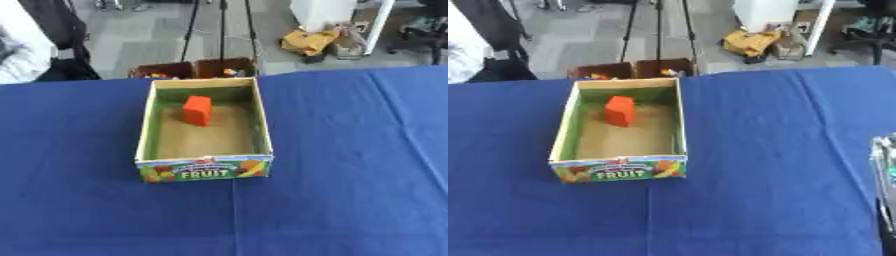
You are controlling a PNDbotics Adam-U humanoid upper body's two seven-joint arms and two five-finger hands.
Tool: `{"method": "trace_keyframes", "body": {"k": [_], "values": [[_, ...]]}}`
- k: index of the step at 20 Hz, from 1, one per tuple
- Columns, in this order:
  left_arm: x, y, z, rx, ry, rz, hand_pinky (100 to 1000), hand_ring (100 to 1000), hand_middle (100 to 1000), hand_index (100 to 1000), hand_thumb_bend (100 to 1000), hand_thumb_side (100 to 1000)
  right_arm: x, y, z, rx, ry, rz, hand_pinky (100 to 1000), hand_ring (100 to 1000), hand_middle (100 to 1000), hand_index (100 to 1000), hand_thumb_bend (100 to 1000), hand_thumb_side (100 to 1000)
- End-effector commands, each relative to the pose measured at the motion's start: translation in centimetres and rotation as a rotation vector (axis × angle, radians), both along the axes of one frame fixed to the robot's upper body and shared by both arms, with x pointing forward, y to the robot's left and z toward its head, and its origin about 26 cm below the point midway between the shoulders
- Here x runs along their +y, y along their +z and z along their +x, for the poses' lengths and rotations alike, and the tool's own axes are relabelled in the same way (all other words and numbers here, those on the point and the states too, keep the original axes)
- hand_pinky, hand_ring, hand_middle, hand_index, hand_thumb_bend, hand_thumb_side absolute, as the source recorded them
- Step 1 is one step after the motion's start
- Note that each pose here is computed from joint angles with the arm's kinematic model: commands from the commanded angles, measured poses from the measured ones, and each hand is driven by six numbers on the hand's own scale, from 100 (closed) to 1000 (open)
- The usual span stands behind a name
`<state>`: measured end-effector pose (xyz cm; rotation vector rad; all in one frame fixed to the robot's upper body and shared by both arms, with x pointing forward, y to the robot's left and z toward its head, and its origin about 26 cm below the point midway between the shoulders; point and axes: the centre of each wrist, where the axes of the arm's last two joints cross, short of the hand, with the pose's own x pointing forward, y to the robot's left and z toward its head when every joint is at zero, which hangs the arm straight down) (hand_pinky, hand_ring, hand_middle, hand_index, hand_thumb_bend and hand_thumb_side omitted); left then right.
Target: Pick up objects on the table and place them in the box.
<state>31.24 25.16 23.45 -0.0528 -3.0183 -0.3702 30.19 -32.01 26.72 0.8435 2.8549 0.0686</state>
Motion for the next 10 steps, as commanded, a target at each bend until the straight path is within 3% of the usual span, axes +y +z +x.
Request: {"method": "trace_keyframes", "body": {"k": [1,10], "values": [[0.27,0.72,-0.36,-0.023,-0.008,0.01,697,845,817,972,100,878,-0.07,0.67,-0.44,-0.072,0.015,-0.003,587,624,506,594,100,1000],[-0.15,0.73,-0.32,-0.03,-0.006,0.066,702,851,824,973,100,848,0.17,0.47,-0.37,-0.059,0.024,-0.016,594,625,499,591,100,1000]]}}
